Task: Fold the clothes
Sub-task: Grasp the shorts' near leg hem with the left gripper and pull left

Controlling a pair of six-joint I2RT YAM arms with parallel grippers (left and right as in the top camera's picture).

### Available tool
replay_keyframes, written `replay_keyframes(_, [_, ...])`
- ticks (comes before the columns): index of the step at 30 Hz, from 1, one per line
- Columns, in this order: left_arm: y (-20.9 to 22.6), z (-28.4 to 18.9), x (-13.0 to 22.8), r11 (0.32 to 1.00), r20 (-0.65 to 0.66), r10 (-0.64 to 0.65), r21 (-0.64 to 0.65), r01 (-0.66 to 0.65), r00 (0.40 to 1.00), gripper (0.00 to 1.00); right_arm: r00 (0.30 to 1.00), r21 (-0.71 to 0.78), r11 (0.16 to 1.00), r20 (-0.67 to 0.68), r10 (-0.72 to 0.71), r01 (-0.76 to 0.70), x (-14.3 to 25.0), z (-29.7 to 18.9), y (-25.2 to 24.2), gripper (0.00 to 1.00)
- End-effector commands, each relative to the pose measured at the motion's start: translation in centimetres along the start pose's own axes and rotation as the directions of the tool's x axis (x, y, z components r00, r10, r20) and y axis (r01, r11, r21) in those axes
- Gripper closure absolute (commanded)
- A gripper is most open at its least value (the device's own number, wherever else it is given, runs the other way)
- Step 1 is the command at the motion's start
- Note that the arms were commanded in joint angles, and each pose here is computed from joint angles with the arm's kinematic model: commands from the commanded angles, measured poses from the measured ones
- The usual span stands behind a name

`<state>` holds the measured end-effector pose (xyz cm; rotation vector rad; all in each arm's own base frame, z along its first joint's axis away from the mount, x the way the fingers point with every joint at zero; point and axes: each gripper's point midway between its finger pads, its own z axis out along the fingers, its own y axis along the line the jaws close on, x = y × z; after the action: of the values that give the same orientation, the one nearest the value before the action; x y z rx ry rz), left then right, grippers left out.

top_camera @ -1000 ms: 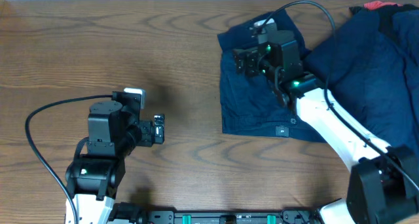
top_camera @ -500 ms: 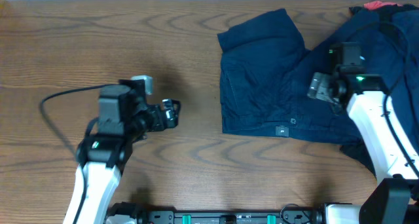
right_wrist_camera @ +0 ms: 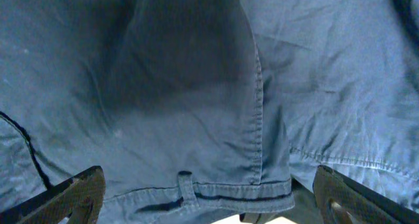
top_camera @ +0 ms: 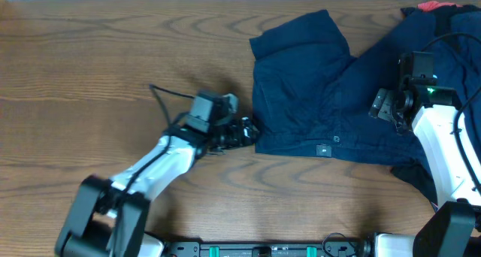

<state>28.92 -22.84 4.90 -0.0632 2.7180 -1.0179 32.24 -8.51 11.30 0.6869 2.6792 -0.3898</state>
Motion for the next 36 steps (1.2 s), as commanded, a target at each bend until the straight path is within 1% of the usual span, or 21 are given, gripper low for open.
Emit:
replay_keyframes(1, [-0.3,1.9,0.8,0.999,-0.029,-0.046,0.002,0.046,0.999,0.15,0.999,0.006,1.0,0.022,0.03,-0.03,-0.5,-0.6,-0.5,0.01])
replay_keyframes(4, [0.6,3.6,1.3,0.994,-0.03,-0.101,-0.04,0.1,0.994,0.15,0.999,0.005,1.0,0.017,0.029,-0.029,-0.4,-0.6,-0.5,0.01])
replay_keyframes(7, [0.9,5.0,1.8,0.992,-0.041,-0.12,-0.048,0.118,0.992,0.15,1.0,0.007,1.0,0.013,0.027,-0.027,-0.3,-0.6,-0.5,0.01])
replay_keyframes(8, [0.8,5.5,2.0,0.991,-0.045,-0.128,-0.045,0.126,0.991,0.17,1.0,0.007,1.0,0.013,0.027,-0.027,-0.3,-0.6,-0.5,0.01])
replay_keyframes(10, [0.5,6.2,2.3,0.991,-0.051,-0.131,-0.037,0.129,0.99,0.23,1.0,0.007,1.0,0.013,0.027,-0.028,-0.3,-0.6,-0.5,0.01])
replay_keyframes(11, [0.3,6.4,2.5,0.992,-0.054,-0.127,-0.032,0.126,0.99,0.28,1.0,0.007,1.0,0.013,0.027,-0.027,-0.3,-0.6,-0.5,0.01])
replay_keyframes(12, [-0.1,6.5,2.8,0.993,-0.058,-0.12,-0.027,0.119,0.991,0.37,1.0,0.007,1.0,0.013,0.027,-0.027,-0.3,-0.6,-0.5,0.01])
replay_keyframes(13, [-0.3,6.6,3.0,0.994,-0.062,-0.112,-0.023,0.111,0.992,0.46,1.0,0.007,1.0,0.013,0.027,-0.027,-0.3,-0.6,-0.5,0.01])
replay_keyframes(14, [-0.6,6.7,3.2,0.994,-0.066,-0.104,-0.02,0.103,0.992,0.57,1.0,0.007,1.0,0.013,0.027,-0.027,-0.3,-0.6,-0.5,0.0])
replay_keyframes(16, [-0.6,6.8,3.5,0.995,-0.074,-0.103,-0.024,0.101,0.992,0.94,1.0,0.007,1.0,0.013,0.027,-0.027,-0.3,-0.6,-0.5,0.01])
replay_keyframes(18, [-0.1,6.6,3.8,0.992,-0.087,-0.118,-0.044,0.115,0.989,0.94,1.0,0.007,1.0,0.013,0.026,-0.027,-0.3,-0.6,-0.5,0.01])
replay_keyframes(21, [1.7,5.1,3.7,0.979,-0.096,-0.186,-0.107,0.176,0.978,0.94,1.0,0.01,1.0,0.008,0.024,-0.024,-0.1,-0.6,-0.6,0.01])
replay_keyframes(24, [4.2,1.6,1.9,0.968,-0.067,-0.207,-0.157,0.195,0.976,0.94,1.0,0.014,0.999,0.005,0.031,-0.031,-0.2,-0.5,-0.8,0.02])
replay_keyframes(26, [6.1,-1.9,-0.2,0.959,-0.01,-0.226,-0.178,0.221,0.974,0.94,0.999,0.015,0.999,0.005,0.036,-0.036,-0.2,-0.5,-1.0,0.01])
replay_keyframes(28, [8.5,-6.2,-3.2,0.943,0.107,-0.243,-0.208,0.261,0.964,0.94,0.999,0.016,0.999,0.005,0.039,-0.039,-0.2,-0.4,-1.1,0.01])
replay_keyframes(29, [9.9,-9.2,-5.5,0.932,0.203,-0.242,-0.223,0.285,0.949,0.94,0.999,0.016,0.999,0.005,0.04,-0.041,-0.2,-0.4,-1.1,0.01])
replay_keyframes(31, [11.5,-13.5,-8.6,0.92,0.335,-0.241,-0.219,0.324,0.911,0.94,0.999,0.011,0.999,0.006,0.041,-0.041,-0.3,-0.4,-1.0,0.01])
replay_keyframes(33, [12.6,-18.4,-11.6,0.908,0.463,-0.253,-0.188,0.374,0.849,0.94,0.999,-0.015,0.999,0.0,0.042,-0.042,-0.2,-0.4,-0.6,0.01])
replay_keyframes(34, [13.0,-20.7,-12.6,0.901,0.512,-0.261,-0.176,0.397,0.818,0.64,0.999,-0.043,0.998,-0.008,0.037,-0.037,-0.1,-0.4,-0.1,0.01])
replay_keyframes(36, [13.1,-22.6,-13.2,0.895,0.538,-0.279,-0.155,0.418,0.796,0.06,1.0,-0.105,0.994,-0.023,0.003,-0.005,0.1,-0.5,1.0,0.01])
